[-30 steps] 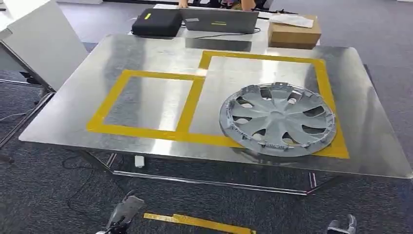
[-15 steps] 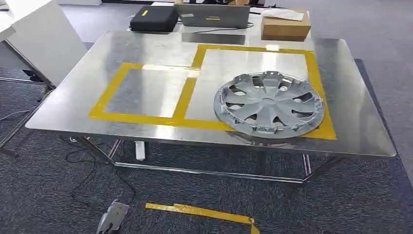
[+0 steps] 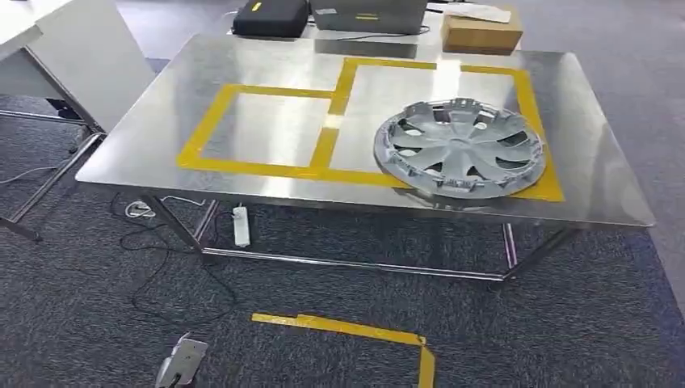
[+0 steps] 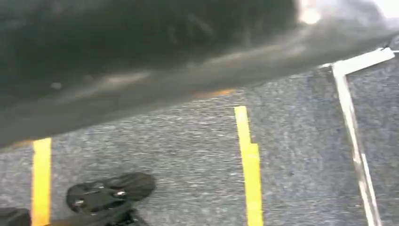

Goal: Take the parts from the cabinet and place them on the table.

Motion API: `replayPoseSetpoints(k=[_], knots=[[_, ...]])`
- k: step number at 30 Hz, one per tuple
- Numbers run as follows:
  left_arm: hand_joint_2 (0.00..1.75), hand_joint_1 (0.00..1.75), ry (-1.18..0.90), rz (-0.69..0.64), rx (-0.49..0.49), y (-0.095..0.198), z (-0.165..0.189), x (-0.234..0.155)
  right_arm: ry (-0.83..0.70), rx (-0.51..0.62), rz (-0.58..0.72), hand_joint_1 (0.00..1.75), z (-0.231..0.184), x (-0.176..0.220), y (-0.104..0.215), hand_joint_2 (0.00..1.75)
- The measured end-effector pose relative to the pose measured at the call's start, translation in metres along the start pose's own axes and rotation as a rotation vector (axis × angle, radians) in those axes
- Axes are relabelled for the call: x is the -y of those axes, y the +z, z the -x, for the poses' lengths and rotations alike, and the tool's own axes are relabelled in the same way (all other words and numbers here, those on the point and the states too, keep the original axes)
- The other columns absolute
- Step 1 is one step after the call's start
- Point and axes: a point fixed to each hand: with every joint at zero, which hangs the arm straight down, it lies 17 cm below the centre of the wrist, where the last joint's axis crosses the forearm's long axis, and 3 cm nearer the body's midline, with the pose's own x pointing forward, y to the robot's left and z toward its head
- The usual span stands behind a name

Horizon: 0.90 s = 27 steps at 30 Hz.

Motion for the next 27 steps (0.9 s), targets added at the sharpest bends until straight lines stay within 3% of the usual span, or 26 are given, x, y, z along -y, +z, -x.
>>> replayPoseSetpoints(k=[27], knots=[[0.0, 0.0, -0.005, -0.04, -0.023, 0.01, 0.013, -0.008, -0.013, 0.024, -0.025, 0.0, -0.006, -0.005, -0.002, 0.0]])
